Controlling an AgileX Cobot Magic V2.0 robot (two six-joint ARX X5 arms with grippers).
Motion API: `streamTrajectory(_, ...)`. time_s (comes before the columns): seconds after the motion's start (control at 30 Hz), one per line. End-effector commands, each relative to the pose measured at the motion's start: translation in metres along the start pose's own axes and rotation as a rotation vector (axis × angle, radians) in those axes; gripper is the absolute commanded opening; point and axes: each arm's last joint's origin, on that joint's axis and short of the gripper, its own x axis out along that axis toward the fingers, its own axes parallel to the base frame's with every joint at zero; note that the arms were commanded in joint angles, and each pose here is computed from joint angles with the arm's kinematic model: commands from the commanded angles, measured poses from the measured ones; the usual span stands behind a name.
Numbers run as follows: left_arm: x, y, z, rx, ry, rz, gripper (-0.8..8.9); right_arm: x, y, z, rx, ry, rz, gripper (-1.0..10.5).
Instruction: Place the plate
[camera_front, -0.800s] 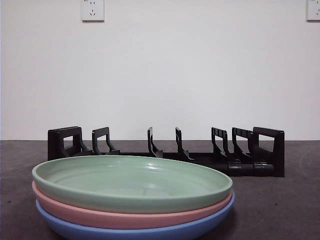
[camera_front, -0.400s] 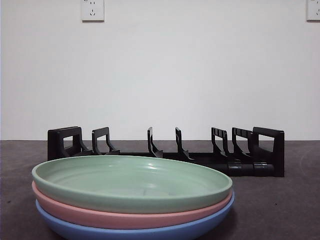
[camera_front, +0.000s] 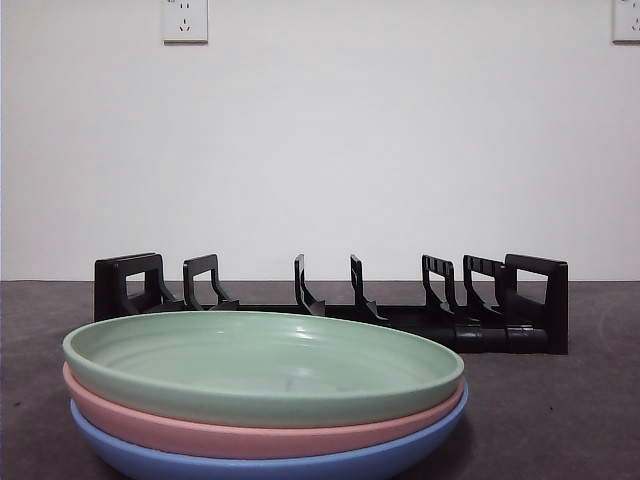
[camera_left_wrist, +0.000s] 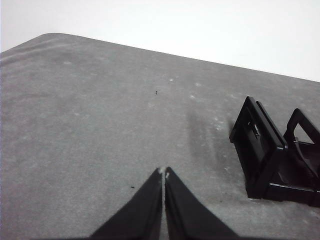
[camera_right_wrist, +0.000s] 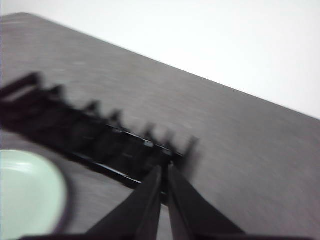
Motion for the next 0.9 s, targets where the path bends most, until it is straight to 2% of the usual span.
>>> streamTrajectory(0.03, 0.002, 0.001, -0.005, -0.001, 0.003, 0.001, 0.07, 0.014, -0.009, -0.027, 0.046, 0.038, -0.103, 0.2)
streamTrajectory(0.13, 0.002, 0.001, -0.005, -0.001, 0.003, 0.001, 0.07, 0.033, -0.018, -0.063, 0.156, -0.037, -0.160, 0.2)
streamTrajectory(0.27, 0.002, 0.001, -0.005, -0.001, 0.003, 0.001, 0.07, 0.053, -0.027, -0.102, 0.185, -0.227, -0.163, 0.2)
streamTrajectory(0.33, 0.002, 0.001, -0.005, -0.001, 0.003, 0.001, 0.07, 0.059, -0.032, -0.120, 0.192, -0.277, -0.188, 0.2)
streamTrajectory(0.43, 0.002, 0.001, -0.005, -0.001, 0.003, 0.001, 0.07, 0.064, -0.037, -0.141, 0.205, -0.269, -0.263, 0.2)
streamTrajectory(0.53, 0.002, 0.001, -0.005, -0.001, 0.003, 0.001, 0.07, 0.070, -0.039, -0.153, 0.211, -0.251, -0.298, 0.2)
streamTrajectory(0.9, 0.002, 0.001, -0.005, -0.001, 0.002, 0.001, 0.07, 0.072, -0.041, -0.160, 0.220, -0.234, -0.321, 0.2)
